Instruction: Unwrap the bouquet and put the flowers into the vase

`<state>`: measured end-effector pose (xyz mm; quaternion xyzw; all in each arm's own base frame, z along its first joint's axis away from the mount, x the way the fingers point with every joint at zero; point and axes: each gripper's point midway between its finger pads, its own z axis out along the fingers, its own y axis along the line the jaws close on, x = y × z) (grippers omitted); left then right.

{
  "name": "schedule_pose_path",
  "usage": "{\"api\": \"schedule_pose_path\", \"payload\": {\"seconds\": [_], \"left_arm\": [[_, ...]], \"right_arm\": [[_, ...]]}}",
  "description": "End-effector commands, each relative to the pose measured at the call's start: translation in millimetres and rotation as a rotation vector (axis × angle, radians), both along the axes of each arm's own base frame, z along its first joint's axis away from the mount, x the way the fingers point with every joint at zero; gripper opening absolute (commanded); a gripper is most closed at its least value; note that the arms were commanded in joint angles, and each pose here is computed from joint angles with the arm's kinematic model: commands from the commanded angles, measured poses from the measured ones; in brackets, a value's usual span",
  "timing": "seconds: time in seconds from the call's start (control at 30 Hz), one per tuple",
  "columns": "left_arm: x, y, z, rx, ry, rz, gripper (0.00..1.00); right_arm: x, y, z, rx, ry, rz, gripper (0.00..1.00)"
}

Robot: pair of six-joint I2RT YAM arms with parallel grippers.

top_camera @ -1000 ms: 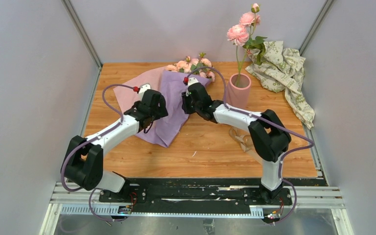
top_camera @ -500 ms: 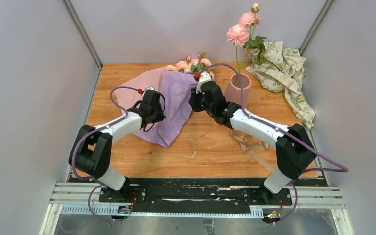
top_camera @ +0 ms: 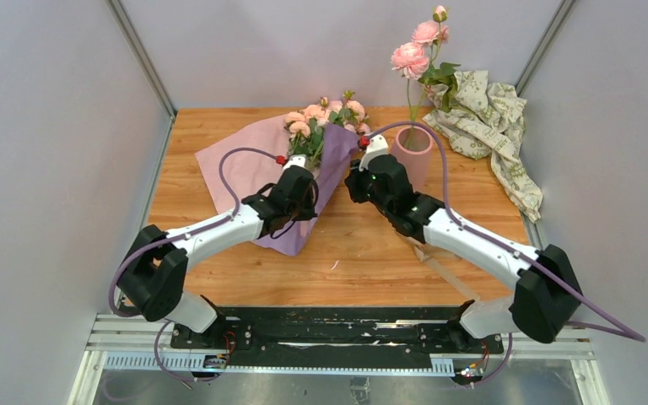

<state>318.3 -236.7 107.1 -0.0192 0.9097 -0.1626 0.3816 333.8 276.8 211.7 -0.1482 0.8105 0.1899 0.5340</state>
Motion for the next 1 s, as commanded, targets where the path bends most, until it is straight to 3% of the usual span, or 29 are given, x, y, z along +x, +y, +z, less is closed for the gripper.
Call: {"api": "schedule_pose_path", "payload": {"seconds": [0.0,0.37,0.43,0.53,0.67,0.7,0.83,0.97], "left_arm": [[-11.5,-36.0,4.8,0.012,-0.007,-0.057,0.00],[-59.8,-67.6,-19.0,0.080,0.019,-0.145,0.03],[-59.3,-57.5,-16.3,0.106,0.007,-0.100,0.12],[-54.9,-38.5,-1.7,0.150,-0.039,-0.043,0.39],[-47.6,-12.0,20.0,0.212,-0.106,0.039,0.80],[-44.5,-8.1,22.5,0.221,-0.117,0.052,0.83],[-26.5,-8.8,12.0,0.196,-0.084,0.059,0.85],[-18.1,-43.1,3.0,0.103,-0.052,-0.048,0.70]], "right_arm": [[-13.3,-17.3,14.4,0.005,-0.044,-0.039,0.21],[-53.6,-48.6,50.2,0.035,-0.154,-0.083,0.19],[-52.2,-49.0,42.2,0.007,-0.135,-0.092,0.19],[-49.4,-60.2,22.2,-0.043,-0.094,-0.160,0.20],[-44.2,-85.1,11.7,-0.055,-0.125,-0.292,0.34],[-43.0,-88.8,9.8,-0.058,-0.139,-0.309,0.36],[-41.8,-92.2,-7.4,-0.099,-0.126,-0.322,0.39],[-48.0,-94.6,-12.8,-0.070,-0.104,-0.322,0.30]]}}
